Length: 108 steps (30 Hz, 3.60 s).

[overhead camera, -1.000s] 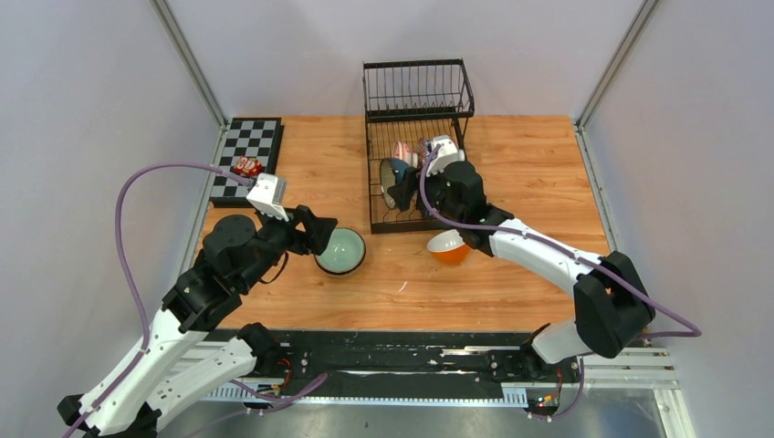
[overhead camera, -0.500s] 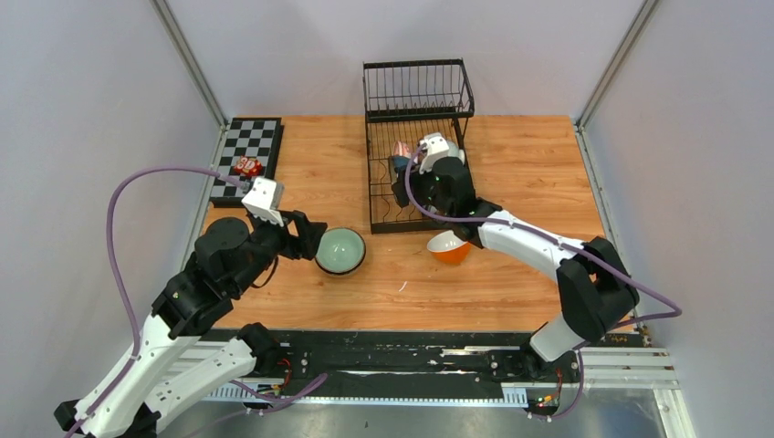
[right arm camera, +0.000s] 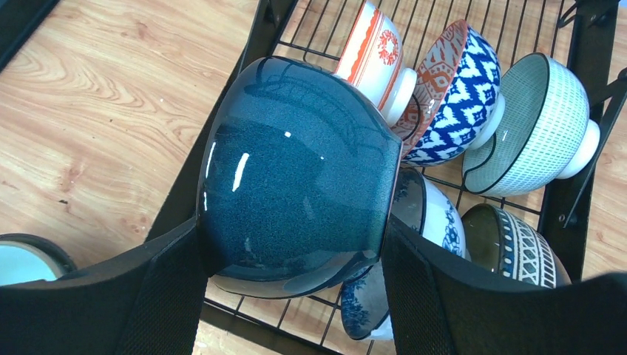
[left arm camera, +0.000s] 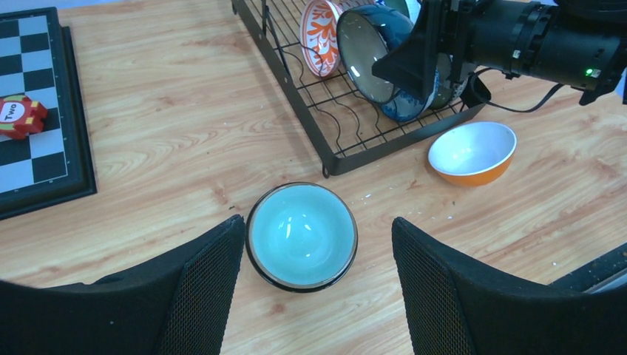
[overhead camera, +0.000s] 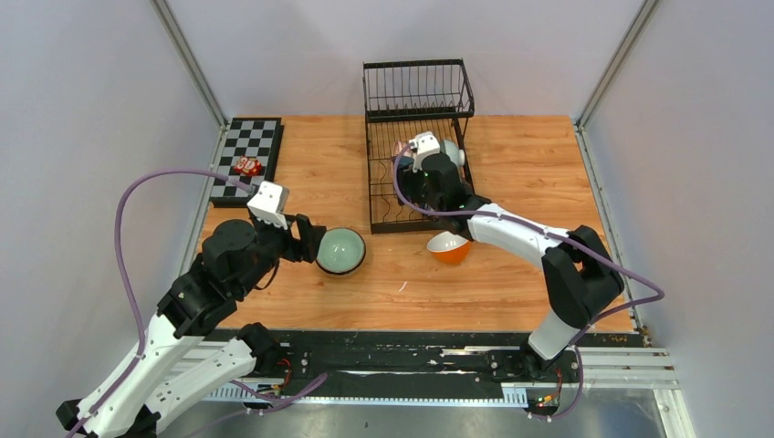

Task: Load the bowls into the dish rack
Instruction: Place the bowl in the dish rack.

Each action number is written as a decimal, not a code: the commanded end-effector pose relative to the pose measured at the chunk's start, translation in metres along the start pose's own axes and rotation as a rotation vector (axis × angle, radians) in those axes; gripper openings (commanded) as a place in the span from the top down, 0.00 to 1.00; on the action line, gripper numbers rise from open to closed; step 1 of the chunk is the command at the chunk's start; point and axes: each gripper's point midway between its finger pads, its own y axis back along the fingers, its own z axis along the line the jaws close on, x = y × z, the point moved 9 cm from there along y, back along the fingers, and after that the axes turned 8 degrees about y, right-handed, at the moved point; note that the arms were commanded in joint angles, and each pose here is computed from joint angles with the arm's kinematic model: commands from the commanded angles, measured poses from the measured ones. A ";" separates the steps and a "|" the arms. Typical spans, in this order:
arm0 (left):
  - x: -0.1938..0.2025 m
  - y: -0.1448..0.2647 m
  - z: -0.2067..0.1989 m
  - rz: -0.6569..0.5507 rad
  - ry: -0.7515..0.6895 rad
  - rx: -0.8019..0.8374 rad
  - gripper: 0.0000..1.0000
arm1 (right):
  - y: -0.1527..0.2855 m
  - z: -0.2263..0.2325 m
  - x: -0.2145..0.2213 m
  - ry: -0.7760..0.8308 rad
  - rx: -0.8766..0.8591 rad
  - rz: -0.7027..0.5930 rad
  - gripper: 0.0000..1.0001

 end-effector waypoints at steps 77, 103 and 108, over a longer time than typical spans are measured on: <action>0.006 0.006 0.006 -0.020 -0.025 -0.002 0.27 | -0.024 0.035 0.019 -0.096 0.169 0.171 0.19; 0.008 0.002 0.007 -0.006 -0.022 -0.031 0.26 | 0.051 0.022 -0.028 -0.076 0.120 0.039 0.00; 0.008 -0.002 0.006 0.007 -0.011 -0.040 0.24 | 0.075 0.018 -0.026 -0.034 0.062 0.043 0.00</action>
